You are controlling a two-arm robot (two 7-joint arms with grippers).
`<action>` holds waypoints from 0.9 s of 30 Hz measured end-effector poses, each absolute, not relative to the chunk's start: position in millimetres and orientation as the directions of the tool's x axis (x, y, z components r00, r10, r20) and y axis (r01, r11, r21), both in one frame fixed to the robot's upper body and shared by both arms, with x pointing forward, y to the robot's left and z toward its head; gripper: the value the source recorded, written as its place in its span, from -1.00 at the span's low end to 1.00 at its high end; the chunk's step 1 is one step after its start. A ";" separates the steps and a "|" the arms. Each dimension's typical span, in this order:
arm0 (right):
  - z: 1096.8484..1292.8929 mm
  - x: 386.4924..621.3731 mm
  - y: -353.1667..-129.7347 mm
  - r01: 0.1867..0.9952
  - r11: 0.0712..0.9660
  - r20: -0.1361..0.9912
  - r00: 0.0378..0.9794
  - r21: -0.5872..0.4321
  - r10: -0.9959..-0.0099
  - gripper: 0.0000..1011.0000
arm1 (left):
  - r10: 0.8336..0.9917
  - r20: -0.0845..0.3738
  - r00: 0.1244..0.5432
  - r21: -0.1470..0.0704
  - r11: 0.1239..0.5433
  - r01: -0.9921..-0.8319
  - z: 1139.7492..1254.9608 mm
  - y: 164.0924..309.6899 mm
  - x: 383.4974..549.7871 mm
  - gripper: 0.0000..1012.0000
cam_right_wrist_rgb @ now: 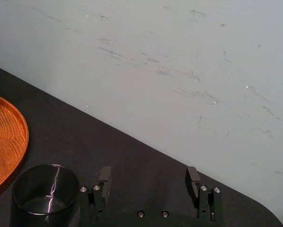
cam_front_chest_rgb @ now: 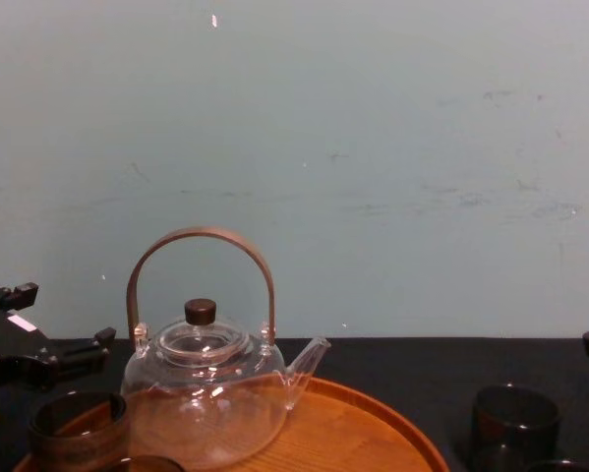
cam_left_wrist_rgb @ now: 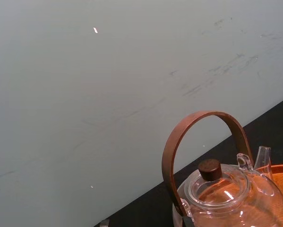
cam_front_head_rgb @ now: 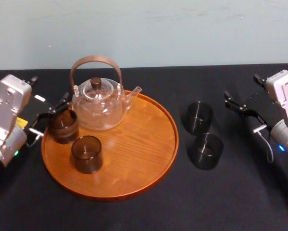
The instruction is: Pick up the glass from the table and place it on the tray.
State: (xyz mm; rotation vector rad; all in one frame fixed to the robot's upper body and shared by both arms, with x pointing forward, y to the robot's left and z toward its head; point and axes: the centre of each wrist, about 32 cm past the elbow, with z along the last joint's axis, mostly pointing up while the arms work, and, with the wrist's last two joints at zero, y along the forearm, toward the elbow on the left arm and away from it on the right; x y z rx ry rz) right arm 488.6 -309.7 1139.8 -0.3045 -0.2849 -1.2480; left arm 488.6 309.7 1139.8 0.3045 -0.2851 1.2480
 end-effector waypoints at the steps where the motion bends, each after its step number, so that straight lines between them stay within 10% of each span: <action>1: 1139.7 488.6 -309.6 0.955 0.287 0.374 0.292 -0.070 -0.880 0.98 | 0.880 0.374 0.292 0.070 0.287 -0.955 1139.8 309.7 488.6 0.98; 27: 1139.8 488.6 -309.7 0.955 0.287 0.374 0.292 -0.070 -0.880 0.98 | 0.880 0.374 0.292 0.070 0.287 -0.955 1139.8 309.7 488.6 0.98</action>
